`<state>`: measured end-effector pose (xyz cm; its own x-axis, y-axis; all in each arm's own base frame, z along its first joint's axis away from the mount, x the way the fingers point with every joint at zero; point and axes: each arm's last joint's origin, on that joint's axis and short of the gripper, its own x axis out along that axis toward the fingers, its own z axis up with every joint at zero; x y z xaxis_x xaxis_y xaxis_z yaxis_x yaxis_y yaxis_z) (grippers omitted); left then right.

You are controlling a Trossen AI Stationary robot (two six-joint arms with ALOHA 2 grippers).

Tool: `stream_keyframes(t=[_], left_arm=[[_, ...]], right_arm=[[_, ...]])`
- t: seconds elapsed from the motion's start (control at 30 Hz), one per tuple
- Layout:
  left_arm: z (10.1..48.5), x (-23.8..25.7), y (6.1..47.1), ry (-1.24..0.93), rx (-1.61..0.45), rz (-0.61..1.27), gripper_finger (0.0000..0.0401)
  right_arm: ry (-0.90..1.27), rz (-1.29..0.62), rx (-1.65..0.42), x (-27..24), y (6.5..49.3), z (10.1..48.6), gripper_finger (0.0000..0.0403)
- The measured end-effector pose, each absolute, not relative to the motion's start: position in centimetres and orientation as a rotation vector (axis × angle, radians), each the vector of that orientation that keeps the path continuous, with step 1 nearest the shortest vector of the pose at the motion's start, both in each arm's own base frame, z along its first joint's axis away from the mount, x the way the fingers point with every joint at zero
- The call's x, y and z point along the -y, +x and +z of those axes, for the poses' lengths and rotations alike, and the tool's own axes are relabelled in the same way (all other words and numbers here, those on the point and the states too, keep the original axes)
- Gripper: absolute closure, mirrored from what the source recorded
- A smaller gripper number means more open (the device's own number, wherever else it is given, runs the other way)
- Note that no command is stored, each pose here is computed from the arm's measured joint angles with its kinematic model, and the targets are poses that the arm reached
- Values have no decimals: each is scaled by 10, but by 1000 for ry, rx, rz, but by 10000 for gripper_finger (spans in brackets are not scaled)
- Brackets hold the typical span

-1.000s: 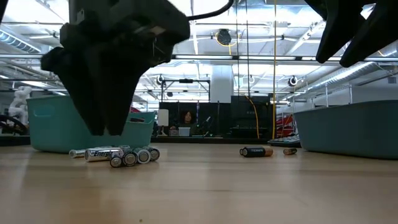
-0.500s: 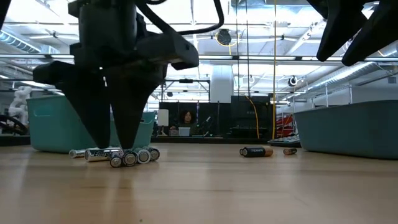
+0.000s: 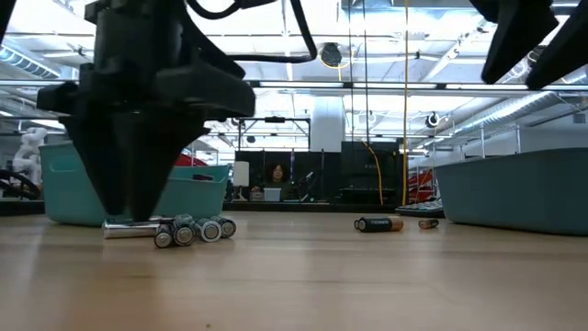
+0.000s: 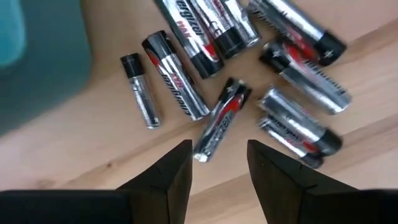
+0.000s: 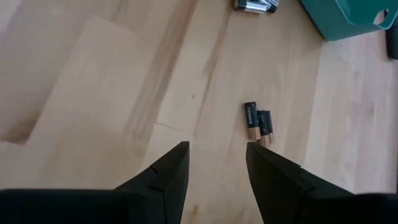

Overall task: Sort batteries
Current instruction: Put the white battery into the green bin

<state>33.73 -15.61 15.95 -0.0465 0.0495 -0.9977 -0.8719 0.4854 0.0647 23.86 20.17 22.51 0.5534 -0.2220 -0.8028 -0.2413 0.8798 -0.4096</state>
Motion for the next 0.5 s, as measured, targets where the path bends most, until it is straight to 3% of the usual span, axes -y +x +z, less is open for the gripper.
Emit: stream_keyframes(t=[0.5], left_arm=[[160,159,336,-579,-1448,745,238]], right_arm=[[-490,11,-989,-207,234,225,252]])
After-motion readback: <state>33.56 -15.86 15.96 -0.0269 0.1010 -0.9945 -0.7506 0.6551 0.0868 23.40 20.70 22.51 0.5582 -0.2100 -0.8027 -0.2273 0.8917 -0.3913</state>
